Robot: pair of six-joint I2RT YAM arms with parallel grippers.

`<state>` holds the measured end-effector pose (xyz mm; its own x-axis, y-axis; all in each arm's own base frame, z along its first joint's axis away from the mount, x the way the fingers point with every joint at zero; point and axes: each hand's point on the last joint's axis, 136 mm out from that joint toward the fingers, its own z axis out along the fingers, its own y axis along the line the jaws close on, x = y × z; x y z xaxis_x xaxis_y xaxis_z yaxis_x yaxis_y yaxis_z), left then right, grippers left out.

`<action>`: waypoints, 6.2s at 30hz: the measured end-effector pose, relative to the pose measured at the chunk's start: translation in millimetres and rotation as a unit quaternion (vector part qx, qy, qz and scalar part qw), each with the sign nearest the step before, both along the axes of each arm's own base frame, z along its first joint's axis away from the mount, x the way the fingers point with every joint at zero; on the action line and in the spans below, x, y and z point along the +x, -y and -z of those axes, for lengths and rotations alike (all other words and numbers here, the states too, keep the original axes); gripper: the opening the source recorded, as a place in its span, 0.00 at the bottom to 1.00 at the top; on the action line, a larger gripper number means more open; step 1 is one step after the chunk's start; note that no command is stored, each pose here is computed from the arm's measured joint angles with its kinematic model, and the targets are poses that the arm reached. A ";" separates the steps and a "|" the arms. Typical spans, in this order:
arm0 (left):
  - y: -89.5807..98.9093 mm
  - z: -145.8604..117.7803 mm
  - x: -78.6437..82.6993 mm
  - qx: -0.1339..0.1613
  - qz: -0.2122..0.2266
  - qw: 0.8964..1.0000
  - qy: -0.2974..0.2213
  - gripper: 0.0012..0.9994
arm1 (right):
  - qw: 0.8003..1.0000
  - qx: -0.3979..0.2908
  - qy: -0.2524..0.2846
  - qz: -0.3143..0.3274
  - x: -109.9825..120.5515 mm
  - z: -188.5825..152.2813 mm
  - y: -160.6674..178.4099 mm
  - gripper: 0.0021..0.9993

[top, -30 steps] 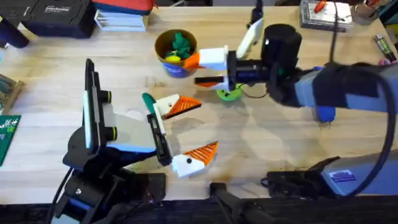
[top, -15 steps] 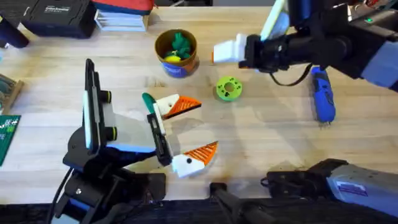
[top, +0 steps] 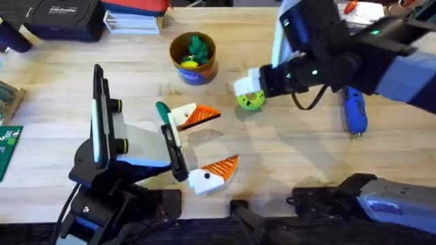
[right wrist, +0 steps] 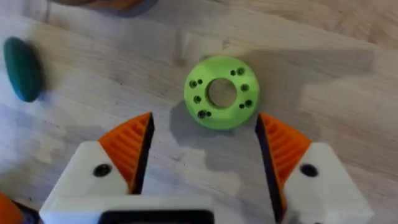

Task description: Pick up the gripper from the table and insert it into the empty holder that is missing its gripper. Then pick up a screw, insert it into the mounting hole, and use the screwdriver to tighten it. Finally, clean up the table by picking up the vegetable and placing it into the bucket.

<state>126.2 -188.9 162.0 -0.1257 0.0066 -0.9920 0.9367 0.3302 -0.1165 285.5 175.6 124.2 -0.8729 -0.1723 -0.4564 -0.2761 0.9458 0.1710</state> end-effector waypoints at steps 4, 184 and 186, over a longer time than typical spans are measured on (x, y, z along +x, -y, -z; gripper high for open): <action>0.0 0.1 0.0 0.000 0.000 1.000 0.000 0.99 | 0.998 -0.031 -0.021 -0.049 -11.2 20.9 -15.0 0.80; 0.3 0.3 -0.7 -0.001 0.002 1.000 -0.004 0.99 | 0.903 -0.045 -0.029 -0.426 -102.9 -97.7 -166.4 0.01; 0.2 0.4 -0.6 -0.001 0.002 1.000 -0.006 0.99 | 0.904 -0.045 -0.030 -0.424 -102.1 -96.1 -167.9 0.01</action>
<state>125.6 -189.2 161.6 -0.1368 0.0048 -0.9906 0.9365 0.3265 -0.1277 183.4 343.5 220.3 -0.4322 -0.8254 -0.3633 -0.9013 0.4086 0.1439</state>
